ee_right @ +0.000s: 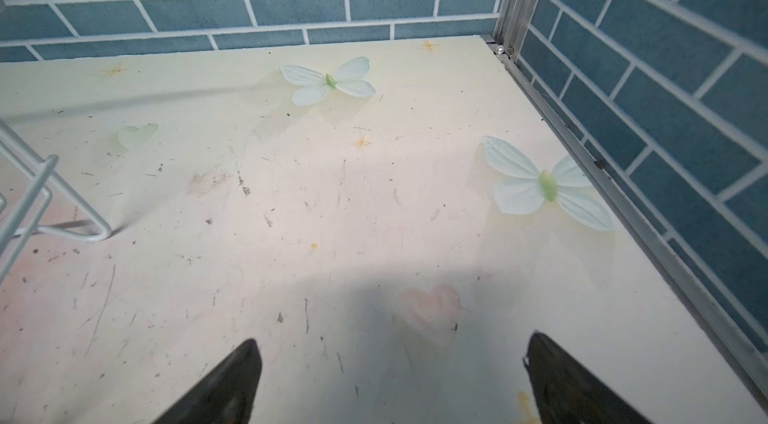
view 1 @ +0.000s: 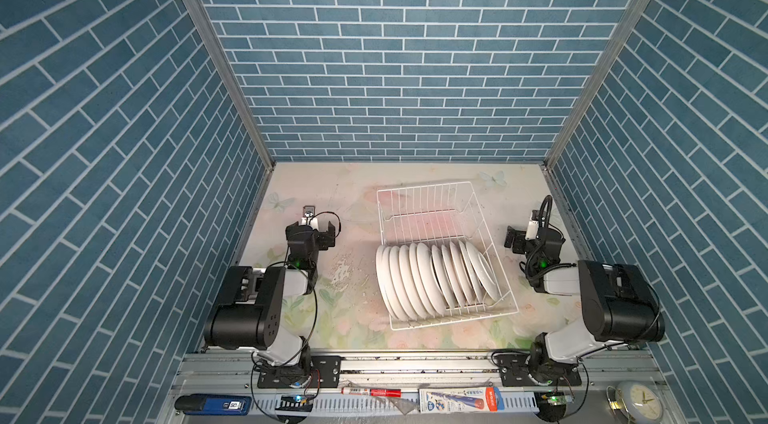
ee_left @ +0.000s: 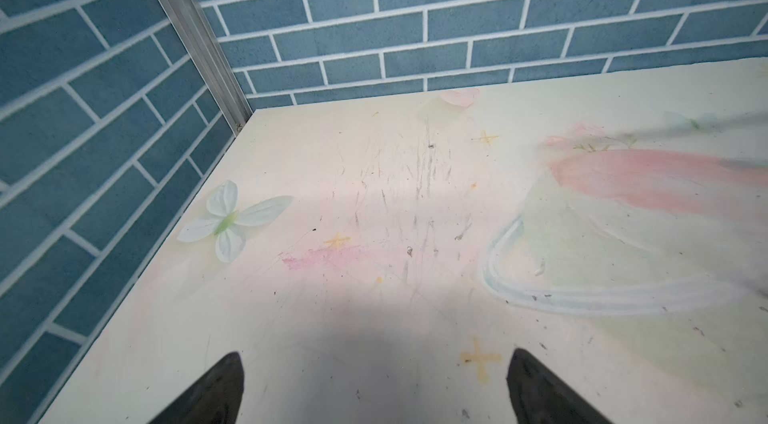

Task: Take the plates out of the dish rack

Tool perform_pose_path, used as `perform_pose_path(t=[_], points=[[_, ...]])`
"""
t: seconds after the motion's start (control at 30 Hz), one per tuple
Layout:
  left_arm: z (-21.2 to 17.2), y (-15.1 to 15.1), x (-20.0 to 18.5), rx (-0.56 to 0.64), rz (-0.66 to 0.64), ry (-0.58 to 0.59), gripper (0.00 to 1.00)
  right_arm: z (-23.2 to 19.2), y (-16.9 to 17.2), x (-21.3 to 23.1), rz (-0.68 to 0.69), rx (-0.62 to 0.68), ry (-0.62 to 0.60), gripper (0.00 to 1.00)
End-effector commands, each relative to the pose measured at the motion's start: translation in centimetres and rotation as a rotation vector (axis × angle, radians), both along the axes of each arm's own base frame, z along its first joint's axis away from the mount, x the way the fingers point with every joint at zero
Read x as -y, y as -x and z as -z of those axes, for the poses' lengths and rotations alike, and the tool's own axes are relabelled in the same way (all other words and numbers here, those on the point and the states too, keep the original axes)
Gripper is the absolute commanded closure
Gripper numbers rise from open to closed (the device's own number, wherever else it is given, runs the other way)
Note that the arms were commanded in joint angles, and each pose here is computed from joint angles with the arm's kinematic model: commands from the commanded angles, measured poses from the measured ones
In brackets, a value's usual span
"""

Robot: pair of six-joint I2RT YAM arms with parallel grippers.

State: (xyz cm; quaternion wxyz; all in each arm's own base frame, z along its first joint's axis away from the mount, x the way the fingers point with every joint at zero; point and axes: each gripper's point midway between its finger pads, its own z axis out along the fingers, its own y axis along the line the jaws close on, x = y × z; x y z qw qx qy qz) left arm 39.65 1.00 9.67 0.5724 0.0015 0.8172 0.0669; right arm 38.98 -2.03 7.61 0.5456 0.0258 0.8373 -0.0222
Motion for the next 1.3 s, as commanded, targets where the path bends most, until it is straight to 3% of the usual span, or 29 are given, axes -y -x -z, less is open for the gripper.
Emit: perform_pose_path(t=[0.0, 1.13, 1.27], points=[[0.3, 0.2, 0.0, -0.013, -0.005, -0.001, 0.01, -1.1, -0.5, -0.2, -0.016, 0.036, 0.017, 0.01], [0.3, 0.3, 0.0, -0.013, -0.002, -0.001, 0.01, -1.3, -0.5, -0.6, -0.038, 0.045, 0.012, 0.01], [-0.4, 0.3, 1.1, -0.012, 0.056, -0.014, 0.01, -2.4, 0.4, -0.6, -0.038, 0.089, 0.016, 0.01]])
